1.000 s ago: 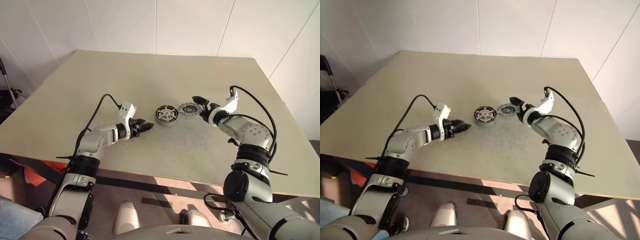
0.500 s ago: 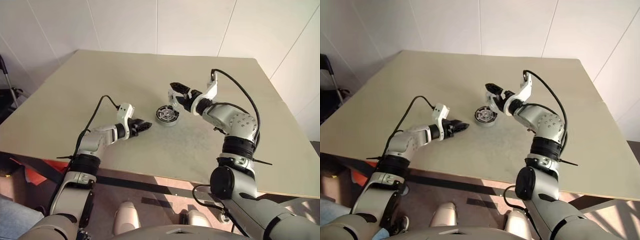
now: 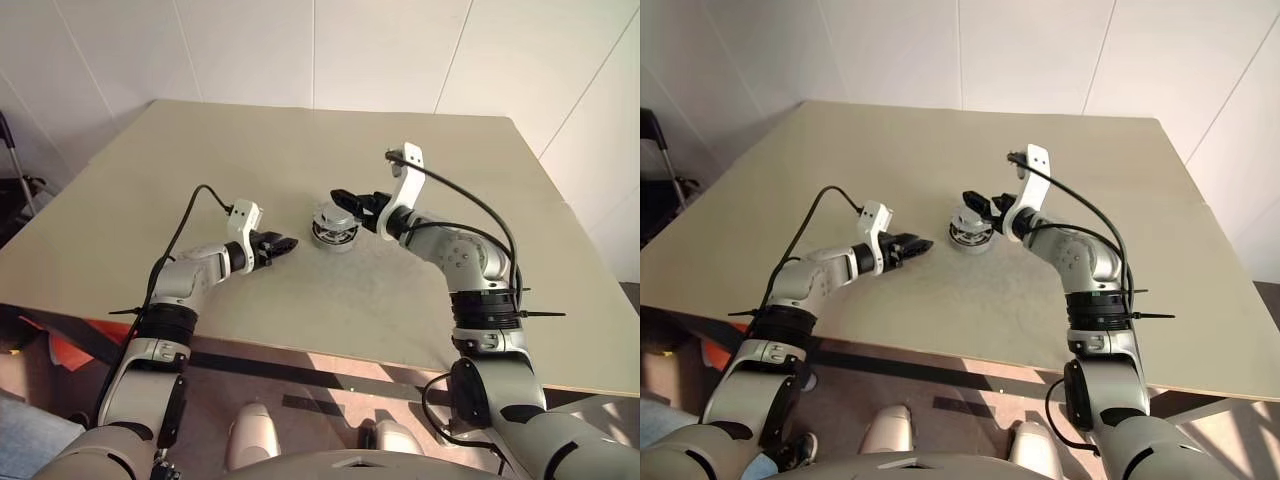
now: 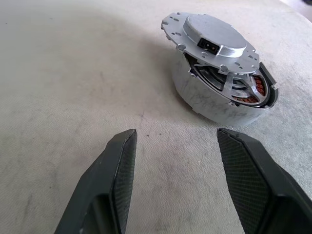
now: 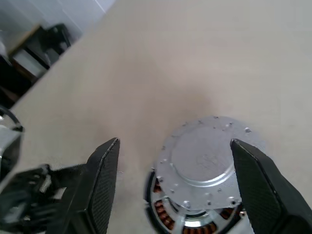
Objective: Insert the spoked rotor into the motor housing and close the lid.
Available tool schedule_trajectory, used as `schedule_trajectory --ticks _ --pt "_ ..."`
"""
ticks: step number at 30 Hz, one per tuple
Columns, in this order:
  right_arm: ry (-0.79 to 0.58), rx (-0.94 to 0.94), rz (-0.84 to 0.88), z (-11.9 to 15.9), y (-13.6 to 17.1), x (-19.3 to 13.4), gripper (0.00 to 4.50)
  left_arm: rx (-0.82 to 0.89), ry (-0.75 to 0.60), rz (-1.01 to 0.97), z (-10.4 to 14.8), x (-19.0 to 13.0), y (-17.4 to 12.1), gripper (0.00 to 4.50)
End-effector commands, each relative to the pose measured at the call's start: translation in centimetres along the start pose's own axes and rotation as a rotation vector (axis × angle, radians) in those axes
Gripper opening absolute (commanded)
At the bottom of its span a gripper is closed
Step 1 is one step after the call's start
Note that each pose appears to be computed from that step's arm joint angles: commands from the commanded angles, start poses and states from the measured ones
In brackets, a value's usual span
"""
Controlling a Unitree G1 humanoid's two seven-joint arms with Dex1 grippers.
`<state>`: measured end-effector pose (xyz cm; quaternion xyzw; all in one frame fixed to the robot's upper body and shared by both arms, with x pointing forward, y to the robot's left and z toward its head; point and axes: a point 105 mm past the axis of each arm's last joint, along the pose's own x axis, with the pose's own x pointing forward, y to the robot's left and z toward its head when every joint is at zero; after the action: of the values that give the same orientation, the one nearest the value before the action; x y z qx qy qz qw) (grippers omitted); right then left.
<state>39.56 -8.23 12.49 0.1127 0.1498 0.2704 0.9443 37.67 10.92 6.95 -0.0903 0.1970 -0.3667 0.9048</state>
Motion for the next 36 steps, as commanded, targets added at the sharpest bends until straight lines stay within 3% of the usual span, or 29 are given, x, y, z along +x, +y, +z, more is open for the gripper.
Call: schedule_trajectory --ticks 1,8,15,21,28,36 --pt "-0.065 -0.168 0.028 0.5 0.4 0.9 4.09 0.024 -0.049 -0.012 1.5 -0.3 -0.1 2.77" --pt "-0.118 -0.248 0.021 1.1 0.3 3.0 4.09 0.023 -0.043 -0.022 1.1 -0.4 -0.5 2.77" --pt "-0.073 -0.28 0.014 -0.3 -0.2 4.3 4.09 0.021 -0.044 -0.021 1.0 -0.5 -0.7 2.77" --pt "-0.034 -0.269 0.001 -1.7 -0.9 4.5 4.09 0.019 -0.043 -0.016 0.9 -0.7 -0.6 2.77" --pt "-0.05 -0.282 -0.002 -1.2 -1.2 4.4 4.09 0.017 -0.038 -0.015 0.7 -0.6 -0.7 2.77" --pt "-0.055 -0.414 0.028 -1.4 -1.8 3.5 4.09 0.016 -0.038 -0.006 0.8 -0.7 -0.5 2.77"
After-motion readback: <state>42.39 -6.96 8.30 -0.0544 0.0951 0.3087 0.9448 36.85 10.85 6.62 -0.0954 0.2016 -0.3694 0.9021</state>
